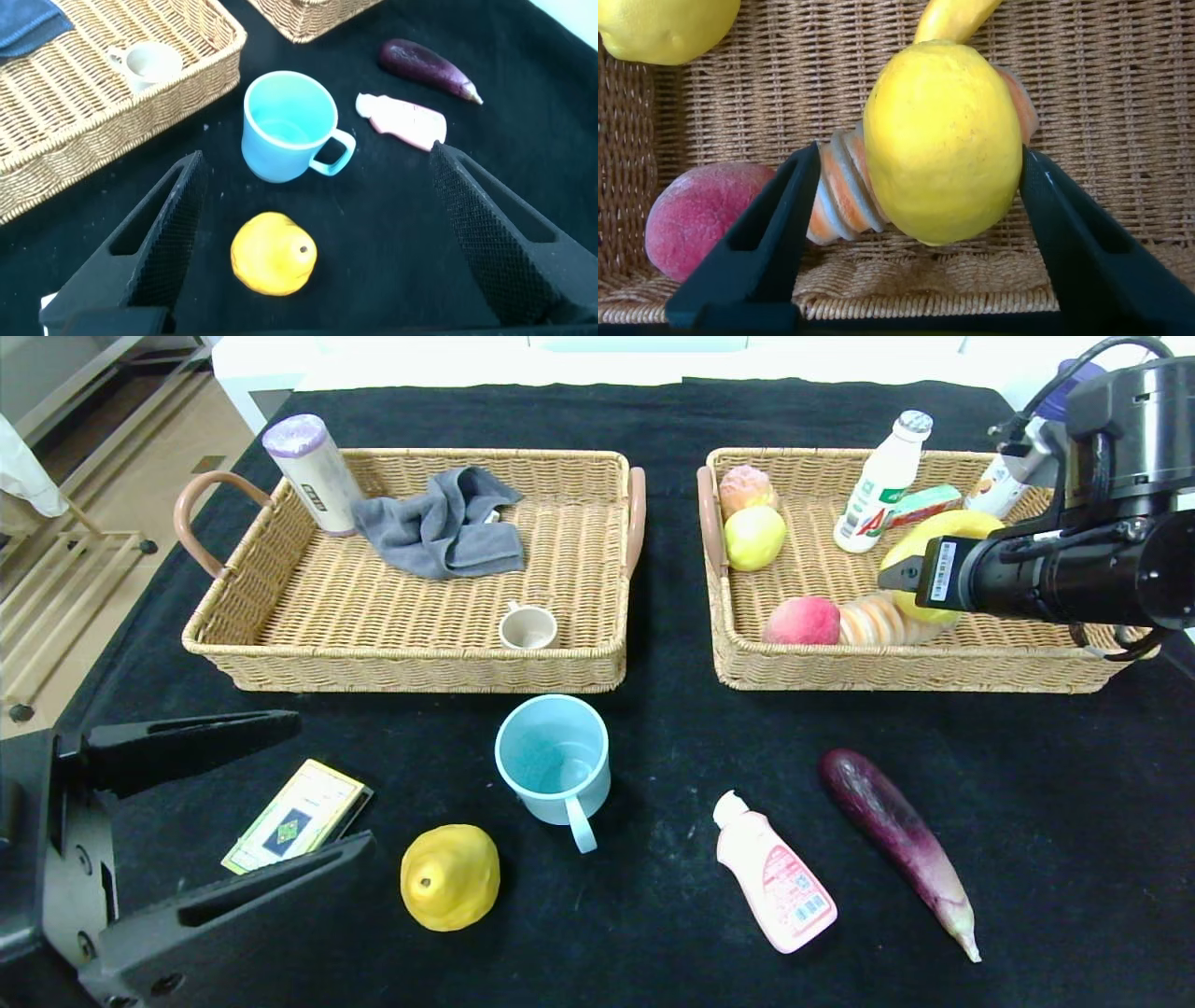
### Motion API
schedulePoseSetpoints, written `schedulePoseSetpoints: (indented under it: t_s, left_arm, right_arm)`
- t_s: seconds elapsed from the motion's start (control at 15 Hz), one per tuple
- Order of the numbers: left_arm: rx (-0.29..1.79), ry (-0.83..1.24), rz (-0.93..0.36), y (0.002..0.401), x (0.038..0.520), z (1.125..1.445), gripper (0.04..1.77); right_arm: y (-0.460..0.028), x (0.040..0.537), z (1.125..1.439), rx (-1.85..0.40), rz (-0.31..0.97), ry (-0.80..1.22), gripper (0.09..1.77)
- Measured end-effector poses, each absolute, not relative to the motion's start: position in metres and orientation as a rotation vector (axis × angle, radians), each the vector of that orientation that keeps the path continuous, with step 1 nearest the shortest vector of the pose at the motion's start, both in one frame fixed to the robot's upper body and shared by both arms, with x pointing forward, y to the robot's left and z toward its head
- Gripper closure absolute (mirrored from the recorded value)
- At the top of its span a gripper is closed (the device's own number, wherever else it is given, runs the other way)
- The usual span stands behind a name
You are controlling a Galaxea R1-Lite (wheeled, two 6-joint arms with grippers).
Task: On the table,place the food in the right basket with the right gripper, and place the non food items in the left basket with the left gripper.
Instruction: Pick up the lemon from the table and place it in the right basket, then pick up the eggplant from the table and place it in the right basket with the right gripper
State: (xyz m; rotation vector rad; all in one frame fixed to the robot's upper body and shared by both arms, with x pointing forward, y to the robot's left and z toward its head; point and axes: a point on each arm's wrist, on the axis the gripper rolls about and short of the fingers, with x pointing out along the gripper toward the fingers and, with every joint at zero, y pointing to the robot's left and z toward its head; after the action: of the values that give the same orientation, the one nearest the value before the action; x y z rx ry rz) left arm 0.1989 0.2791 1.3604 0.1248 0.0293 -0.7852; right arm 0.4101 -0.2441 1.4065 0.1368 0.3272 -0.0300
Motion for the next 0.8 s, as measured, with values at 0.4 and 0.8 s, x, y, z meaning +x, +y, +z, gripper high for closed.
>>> schedulePoseSetpoints:
  t_s: [0.4,0.8]
  left_arm:
    - [0.125,0.027,-0.784,0.279,0.199,1.360,0.09]
    - [0.130,0.022,-0.784,0.279,0.198,1.361,0.09]
  right_arm:
    - [-0.244,0.393,1.415,0.130,-0.013,0.336,0.24]
    - [-0.232,0.335,1.418,0.066,0.082,0.459,0.19]
